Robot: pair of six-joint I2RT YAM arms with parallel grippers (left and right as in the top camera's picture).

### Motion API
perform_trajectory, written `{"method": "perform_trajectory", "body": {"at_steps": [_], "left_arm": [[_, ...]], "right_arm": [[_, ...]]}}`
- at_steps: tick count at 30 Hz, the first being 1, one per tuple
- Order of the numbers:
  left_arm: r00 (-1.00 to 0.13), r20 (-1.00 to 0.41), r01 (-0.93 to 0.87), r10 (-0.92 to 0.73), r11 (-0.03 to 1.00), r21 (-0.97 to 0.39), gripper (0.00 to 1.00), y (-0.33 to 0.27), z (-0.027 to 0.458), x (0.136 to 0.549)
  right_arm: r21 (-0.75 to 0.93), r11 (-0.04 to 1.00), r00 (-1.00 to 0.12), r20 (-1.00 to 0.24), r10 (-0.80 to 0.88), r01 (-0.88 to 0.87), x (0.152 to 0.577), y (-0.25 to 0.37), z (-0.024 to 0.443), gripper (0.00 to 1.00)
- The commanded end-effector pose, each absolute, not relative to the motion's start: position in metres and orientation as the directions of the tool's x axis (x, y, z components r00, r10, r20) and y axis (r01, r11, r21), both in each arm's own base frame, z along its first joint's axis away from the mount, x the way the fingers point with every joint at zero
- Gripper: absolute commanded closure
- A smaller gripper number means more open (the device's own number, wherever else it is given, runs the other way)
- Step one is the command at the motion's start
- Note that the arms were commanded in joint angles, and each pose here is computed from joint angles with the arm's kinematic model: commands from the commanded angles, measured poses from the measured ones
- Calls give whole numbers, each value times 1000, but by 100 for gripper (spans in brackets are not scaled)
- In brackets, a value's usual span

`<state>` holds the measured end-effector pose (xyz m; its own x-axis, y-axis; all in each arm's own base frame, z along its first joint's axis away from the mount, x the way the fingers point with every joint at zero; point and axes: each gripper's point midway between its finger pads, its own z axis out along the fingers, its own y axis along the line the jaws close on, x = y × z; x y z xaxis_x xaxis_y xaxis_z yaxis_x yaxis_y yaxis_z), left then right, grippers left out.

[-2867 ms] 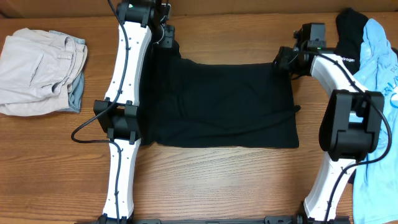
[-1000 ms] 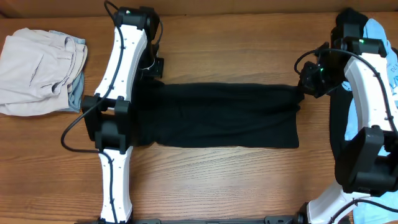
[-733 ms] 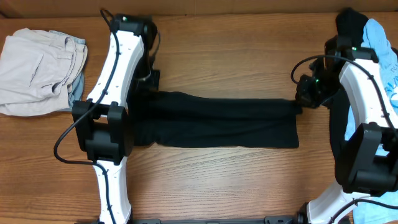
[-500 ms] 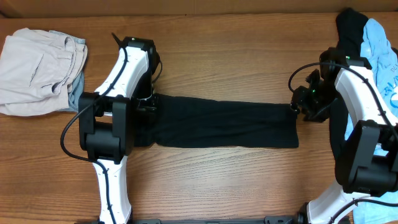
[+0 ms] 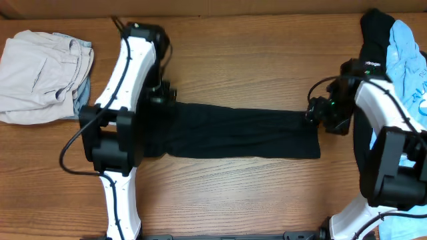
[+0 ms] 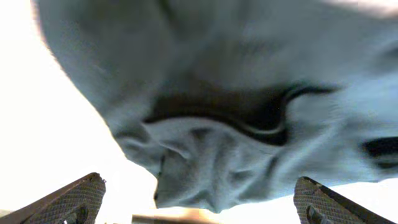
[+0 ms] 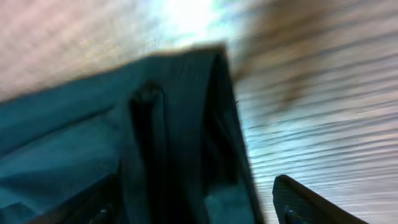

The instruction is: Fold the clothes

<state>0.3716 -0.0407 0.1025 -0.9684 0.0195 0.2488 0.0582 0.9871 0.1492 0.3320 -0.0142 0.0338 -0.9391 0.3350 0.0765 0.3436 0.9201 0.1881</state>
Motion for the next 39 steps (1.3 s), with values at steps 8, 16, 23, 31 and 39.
{"method": "perform_trajectory", "body": {"at_steps": [8,16,23,31,39], "left_arm": [[-936,-350,-57,-30,996,67,0,-35,282,411],[-865,-493,-131,-92,990,45,0,-7,331,404],[-871,-480,-144,-103,988,48,0,-2,327,403],[-870,-482,-146,-103,988,52,0,-1,328,403],[-860,-500,-194,-101,971,137,0,16,330,406]], "right_arm": [[197,931,-951,97,293,307,315,7,5,36],[34,919,-919,58,390,393,299,-20,-23,46],[41,920,-920,26,390,391,307,-21,-24,93],[59,895,-896,-17,444,443,333,-42,5,96],[83,853,-856,-11,517,514,346,-94,89,96]]}}
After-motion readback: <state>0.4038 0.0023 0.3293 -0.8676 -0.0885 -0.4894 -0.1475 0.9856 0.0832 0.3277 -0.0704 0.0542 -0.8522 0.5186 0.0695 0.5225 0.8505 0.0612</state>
